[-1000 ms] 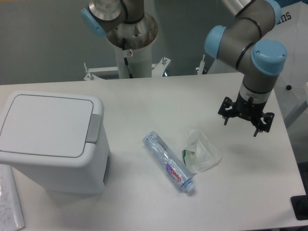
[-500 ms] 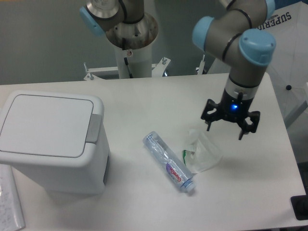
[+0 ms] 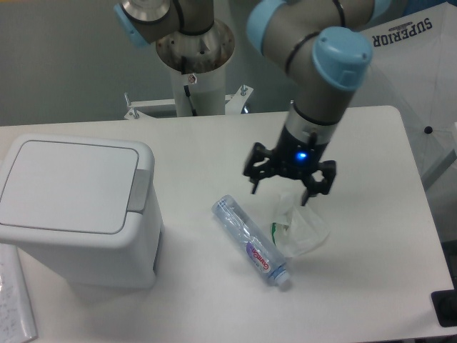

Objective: Open the trash can
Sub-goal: 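Swing the open gripper over to the trash can lid's edge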

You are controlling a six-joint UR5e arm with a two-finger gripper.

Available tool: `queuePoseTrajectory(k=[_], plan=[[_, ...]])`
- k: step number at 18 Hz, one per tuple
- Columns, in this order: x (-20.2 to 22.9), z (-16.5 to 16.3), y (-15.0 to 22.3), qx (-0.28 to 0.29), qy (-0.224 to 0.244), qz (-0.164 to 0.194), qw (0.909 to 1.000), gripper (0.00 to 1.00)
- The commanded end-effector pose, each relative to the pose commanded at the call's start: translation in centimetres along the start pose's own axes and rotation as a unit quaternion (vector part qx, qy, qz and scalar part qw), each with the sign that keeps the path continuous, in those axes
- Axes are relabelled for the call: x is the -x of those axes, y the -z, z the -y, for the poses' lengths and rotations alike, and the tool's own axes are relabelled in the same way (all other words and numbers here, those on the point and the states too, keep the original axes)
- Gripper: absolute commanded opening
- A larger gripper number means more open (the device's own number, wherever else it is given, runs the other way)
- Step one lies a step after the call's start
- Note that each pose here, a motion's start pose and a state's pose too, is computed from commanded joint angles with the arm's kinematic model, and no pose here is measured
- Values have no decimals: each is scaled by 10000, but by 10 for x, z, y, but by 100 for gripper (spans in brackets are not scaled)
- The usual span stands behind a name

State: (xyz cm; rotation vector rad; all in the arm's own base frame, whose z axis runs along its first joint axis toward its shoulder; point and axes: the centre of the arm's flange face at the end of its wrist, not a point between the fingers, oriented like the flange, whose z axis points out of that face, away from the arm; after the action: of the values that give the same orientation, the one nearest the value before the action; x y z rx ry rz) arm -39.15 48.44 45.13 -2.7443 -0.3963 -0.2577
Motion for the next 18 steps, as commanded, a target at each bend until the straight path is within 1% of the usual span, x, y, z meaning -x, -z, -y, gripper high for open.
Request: queuePoseTrajectory(k=[2,5,7,10,14,18], plan=[[-20,5,7,-136,-109,-115,9998,100],[-40,8,28,-498,-4,-359,9981,100],[-62,13,30,-568,-73,-472,9972,100],[-85,18,28,-575,-92,-536,9969,100],[-102,21,16,-498,-200,-592,9968,100],[-99,26,11,-618,-283,-524,9963,100]])
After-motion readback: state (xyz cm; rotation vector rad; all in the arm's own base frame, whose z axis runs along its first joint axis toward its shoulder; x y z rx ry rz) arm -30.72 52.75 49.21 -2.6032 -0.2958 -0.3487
